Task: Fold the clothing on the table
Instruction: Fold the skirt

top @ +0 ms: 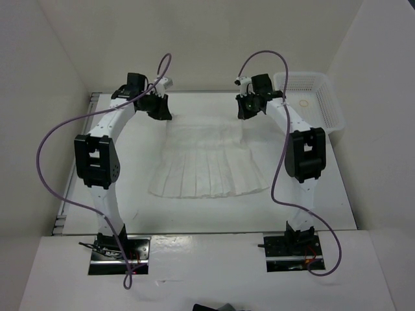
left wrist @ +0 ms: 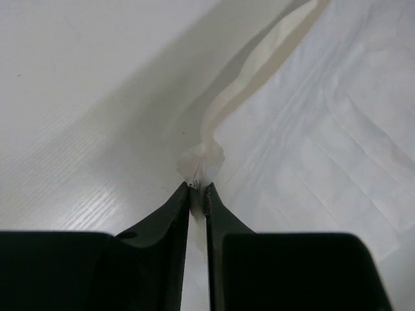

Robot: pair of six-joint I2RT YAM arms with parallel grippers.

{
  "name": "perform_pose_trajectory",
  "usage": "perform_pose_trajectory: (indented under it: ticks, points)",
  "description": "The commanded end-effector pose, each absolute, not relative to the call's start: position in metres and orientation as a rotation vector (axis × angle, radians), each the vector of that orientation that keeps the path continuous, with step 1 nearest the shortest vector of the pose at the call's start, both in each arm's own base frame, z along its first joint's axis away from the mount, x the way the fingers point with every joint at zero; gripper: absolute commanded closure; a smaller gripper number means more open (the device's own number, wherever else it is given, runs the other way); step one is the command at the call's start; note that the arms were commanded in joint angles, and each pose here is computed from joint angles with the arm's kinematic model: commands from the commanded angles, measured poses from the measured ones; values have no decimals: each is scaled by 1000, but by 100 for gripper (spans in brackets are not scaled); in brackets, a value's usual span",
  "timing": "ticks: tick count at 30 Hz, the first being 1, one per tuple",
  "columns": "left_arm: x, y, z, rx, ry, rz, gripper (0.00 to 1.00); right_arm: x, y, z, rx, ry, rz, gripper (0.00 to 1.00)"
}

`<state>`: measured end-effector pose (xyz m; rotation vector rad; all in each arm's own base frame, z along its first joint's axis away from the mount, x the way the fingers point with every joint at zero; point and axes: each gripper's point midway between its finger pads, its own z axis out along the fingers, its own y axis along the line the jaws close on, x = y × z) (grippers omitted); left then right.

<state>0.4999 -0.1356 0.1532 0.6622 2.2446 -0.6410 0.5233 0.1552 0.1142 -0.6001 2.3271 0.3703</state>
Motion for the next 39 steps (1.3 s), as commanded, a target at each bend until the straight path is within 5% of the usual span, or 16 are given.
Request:
perform_pose_trajectory:
  ticks: [1,14,22,31,39]
  points:
    - [474,-129,192,807,2113,-658,100,505,150,173,-666,2203,355,100]
    - [362,-124,172,1204,2078,-773,100,377,175,172,-1166,2150,489,100]
    - [279,-120,142,1577,2090,-927,83,274,190,145,-1683,2099,576,100]
    - [254,-116,128,1651,2108,-747,80,166,195,94,-2217,2164,634,72]
    - [238,-118,143,1638,2063,-718,77,163,203,88,-2210,2177,680,39]
